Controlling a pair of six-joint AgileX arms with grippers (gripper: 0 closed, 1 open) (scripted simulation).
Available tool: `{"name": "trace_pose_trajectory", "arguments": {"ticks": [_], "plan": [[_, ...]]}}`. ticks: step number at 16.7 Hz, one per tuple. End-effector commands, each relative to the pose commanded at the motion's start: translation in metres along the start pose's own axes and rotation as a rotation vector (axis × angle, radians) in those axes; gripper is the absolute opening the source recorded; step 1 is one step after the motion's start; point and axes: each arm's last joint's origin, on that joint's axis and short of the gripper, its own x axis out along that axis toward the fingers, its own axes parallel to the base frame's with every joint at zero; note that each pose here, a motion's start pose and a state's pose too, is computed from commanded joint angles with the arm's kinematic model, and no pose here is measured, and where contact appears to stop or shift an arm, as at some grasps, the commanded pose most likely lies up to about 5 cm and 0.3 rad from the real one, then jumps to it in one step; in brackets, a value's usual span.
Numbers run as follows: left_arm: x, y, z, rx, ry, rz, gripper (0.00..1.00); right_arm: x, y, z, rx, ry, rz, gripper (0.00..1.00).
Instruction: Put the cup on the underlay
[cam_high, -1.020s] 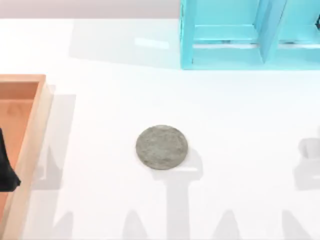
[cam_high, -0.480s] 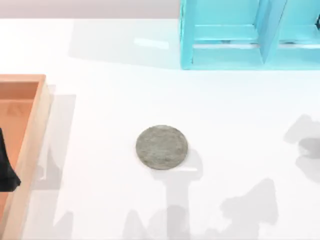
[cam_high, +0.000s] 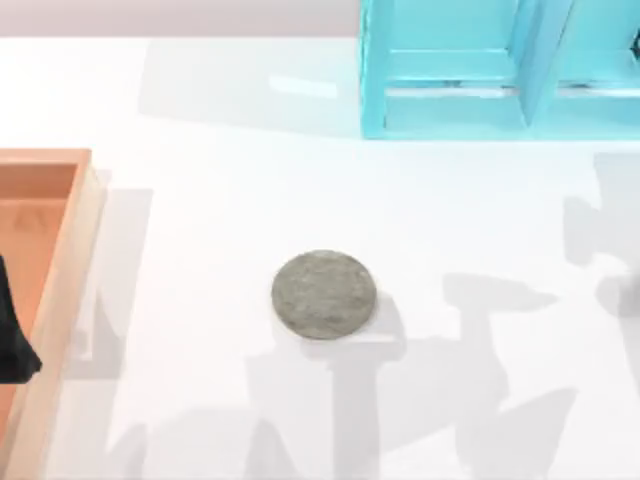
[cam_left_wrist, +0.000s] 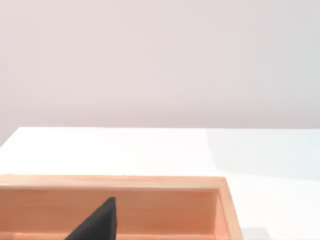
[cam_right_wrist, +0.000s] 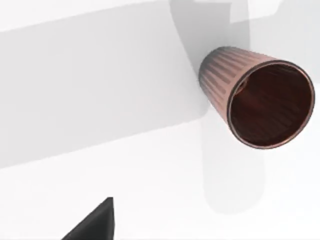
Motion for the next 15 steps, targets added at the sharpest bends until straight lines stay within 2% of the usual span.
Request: {"name": "trace_pose_trajectory", "arguments": {"ticks": [2,5,12,15], "plan": [[0.0,0.0,0.0,0.0,0.0,0.0,1.0,0.008,-0.019,0.002,-0.096,0.011,0.085,1.0],[0.0,0.0,0.0,0.0,0.0,0.0,1.0,0.016,-0.036,0.004,-0.187,0.012,0.16,1.0],[0.0,0.0,0.0,0.0,0.0,0.0,1.0,0.019,-0.038,0.006,-0.207,0.011,0.171,1.0],[0.0,0.0,0.0,0.0,0.0,0.0,1.0,0.039,-0.037,0.005,-0.203,0.012,0.177,1.0]]}}
